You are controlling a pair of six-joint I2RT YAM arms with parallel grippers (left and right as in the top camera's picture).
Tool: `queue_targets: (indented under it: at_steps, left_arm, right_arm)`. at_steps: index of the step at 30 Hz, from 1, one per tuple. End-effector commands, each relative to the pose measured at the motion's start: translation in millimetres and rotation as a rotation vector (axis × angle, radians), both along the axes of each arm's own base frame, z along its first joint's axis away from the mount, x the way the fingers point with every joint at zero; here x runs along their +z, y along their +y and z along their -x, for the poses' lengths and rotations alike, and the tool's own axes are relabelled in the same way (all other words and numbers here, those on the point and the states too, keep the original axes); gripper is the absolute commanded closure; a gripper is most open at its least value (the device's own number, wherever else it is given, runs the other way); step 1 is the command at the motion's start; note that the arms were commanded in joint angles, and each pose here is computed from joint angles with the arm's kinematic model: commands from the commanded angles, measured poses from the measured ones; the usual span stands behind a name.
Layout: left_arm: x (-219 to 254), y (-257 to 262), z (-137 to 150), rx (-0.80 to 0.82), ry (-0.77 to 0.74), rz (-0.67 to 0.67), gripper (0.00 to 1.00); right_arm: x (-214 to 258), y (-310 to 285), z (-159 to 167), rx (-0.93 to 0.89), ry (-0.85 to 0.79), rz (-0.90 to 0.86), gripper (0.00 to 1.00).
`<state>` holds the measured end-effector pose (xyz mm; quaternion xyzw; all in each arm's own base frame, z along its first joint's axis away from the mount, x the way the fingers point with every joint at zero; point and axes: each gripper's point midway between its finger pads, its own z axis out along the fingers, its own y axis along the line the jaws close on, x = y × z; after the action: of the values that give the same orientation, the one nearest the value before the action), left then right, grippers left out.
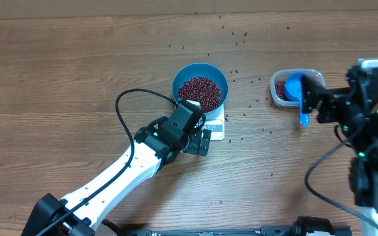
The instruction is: Scoop item into bowl and weigh 150g on scale
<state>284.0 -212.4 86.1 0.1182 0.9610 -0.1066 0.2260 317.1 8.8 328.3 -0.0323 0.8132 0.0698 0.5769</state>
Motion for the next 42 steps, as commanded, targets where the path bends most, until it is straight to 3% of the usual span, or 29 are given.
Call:
queue_targets:
  at_steps: [1,11,18,22,31,42]
  left_arm:
    - [-1,1,0,-0.014,-0.009,-0.016,0.01]
    - [-1,1,0,-0.014,-0.009,-0.016,0.0]
    - [-1,1,0,-0.014,-0.008,-0.015,0.0]
    - [-1,1,0,-0.014,-0.008,-0.015,0.0]
    - [-1,1,0,-0.014,-0.008,-0.015,0.0]
    - [-1,1,0,-0.014,-0.009,-0.016,0.0]
  right_arm:
    - [-39,15,-2,0.08,0.002,-0.027,0.0]
    - [-147,24,31,0.082,-0.101,-0.144,0.0]
    - [-185,23,54,0.051,-0.144,-0.182,0.0]
    - [-203,19,64,0.014,-0.084,-0.179,0.0]
    - [-153,23,73,0.006,-0.311,-0.148,0.0]
    - [-155,28,74,0.028,-0.297,-0.151,0.0]
